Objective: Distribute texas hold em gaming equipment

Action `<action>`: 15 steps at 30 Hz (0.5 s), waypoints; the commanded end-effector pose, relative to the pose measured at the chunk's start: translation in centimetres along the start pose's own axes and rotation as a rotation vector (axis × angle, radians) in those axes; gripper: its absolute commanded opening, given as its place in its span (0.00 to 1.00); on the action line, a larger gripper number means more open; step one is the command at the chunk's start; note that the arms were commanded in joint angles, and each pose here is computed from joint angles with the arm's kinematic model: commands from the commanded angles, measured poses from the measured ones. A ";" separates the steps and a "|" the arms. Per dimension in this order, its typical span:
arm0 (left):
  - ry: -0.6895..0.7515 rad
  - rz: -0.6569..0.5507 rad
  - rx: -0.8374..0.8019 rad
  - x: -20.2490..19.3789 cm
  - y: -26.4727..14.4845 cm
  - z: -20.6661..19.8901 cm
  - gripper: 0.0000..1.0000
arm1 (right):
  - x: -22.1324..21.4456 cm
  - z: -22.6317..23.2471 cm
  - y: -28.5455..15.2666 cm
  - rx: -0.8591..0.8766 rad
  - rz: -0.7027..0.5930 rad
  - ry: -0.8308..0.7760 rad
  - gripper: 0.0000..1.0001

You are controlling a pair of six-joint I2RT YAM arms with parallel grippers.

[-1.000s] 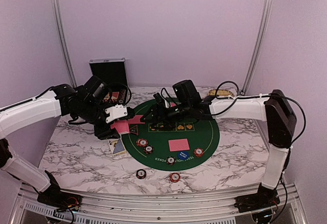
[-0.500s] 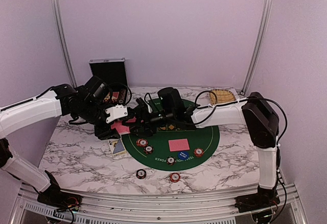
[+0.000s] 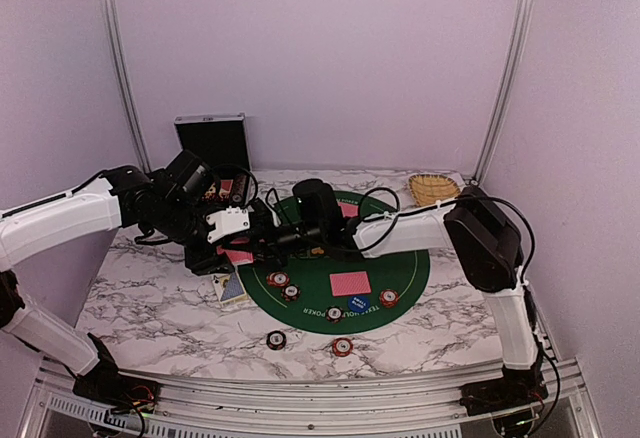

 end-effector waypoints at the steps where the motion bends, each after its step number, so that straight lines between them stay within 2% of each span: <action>1: 0.003 0.000 0.000 -0.1 0.1 0.1 0.00 | 0.6 0.9 1.3 0.049 0.015 -0.023 0.85; 8: 0.007 -0.001 0.012 -0.2 -0.1 0.2 0.00 | -0.1 -0.9 1.4 -0.011 0.068 0.004 0.83; 15: 0.012 -0.001 0.021 -0.3 -0.3 0.2 0.00 | -0.4 -2.6 -0.8 -0.080 0.062 0.020 0.78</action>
Point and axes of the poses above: each gripper's point midway between its finger pads, its own y axis out along the fingers, its own z axis along the line the jaws close on, x = y × z, the point moved 6 cm from there along -y, back along the fingers, and after that the axes turned 8 degrees about -y, right-handed, at the moved point
